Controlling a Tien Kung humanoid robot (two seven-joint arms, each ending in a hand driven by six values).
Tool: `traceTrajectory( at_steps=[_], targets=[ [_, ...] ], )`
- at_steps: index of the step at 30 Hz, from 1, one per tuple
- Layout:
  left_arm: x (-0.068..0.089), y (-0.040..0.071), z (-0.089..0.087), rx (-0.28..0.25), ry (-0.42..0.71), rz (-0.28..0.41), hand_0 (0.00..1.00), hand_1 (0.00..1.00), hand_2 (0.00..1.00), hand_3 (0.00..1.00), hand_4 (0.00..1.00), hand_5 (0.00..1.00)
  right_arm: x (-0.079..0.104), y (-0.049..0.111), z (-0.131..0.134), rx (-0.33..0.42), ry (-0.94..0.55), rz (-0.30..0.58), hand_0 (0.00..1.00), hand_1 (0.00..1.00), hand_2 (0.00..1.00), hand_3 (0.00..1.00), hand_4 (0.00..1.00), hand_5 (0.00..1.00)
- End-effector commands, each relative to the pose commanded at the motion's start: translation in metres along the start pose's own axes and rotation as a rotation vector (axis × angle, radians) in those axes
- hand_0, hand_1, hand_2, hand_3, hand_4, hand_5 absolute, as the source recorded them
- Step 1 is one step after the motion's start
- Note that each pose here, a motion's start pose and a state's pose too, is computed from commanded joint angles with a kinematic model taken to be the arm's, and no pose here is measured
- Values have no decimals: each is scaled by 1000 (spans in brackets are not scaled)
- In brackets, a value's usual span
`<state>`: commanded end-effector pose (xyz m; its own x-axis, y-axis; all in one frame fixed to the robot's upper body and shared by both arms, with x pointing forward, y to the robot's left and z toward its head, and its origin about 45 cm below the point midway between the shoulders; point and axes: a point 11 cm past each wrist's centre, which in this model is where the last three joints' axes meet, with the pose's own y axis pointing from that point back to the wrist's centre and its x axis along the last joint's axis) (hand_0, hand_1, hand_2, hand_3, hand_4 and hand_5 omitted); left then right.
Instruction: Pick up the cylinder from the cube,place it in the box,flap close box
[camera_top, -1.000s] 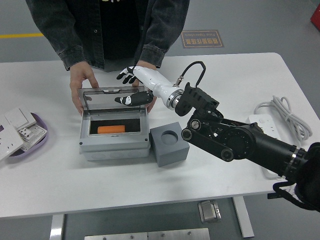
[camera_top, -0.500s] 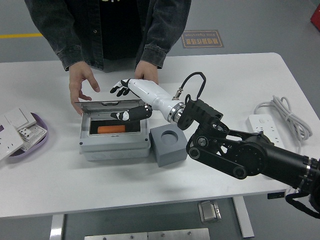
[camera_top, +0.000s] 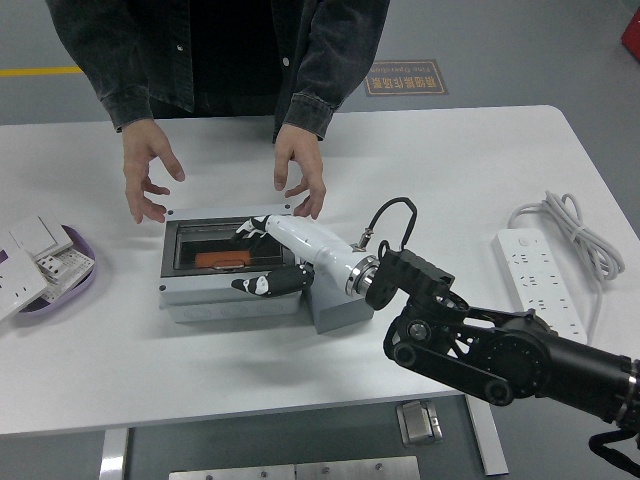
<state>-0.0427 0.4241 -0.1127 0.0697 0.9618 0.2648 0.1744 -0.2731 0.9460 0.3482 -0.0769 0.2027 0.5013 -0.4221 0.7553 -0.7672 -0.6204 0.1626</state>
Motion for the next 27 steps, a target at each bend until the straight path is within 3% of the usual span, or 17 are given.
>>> traceTrajectory(
  at_steps=[5, 11, 18, 27],
  targets=[
    [-1, 0, -2, 4, 3, -1, 603, 603, 553, 596, 661, 206, 32, 9, 1, 10, -21, 100, 712, 653, 667, 715, 789, 396],
    [-2, -1, -4, 9, 5, -3, 603, 603, 553, 597, 661, 204, 55, 31, 4, 37, -99, 209, 712, 653, 667, 709, 768, 404],
    [-4, -1, -7, 15, 4, -6, 603, 603, 553, 597, 661, 204, 70, 59, 24, 50, -260, 334, 696, 639, 654, 690, 750, 401],
    [11, 2, 7, -9, 0, 20, 603, 603, 553, 597, 661, 204, 84, 104, 67, -20, -348, 489, 667, 631, 646, 675, 762, 408]
  ],
)
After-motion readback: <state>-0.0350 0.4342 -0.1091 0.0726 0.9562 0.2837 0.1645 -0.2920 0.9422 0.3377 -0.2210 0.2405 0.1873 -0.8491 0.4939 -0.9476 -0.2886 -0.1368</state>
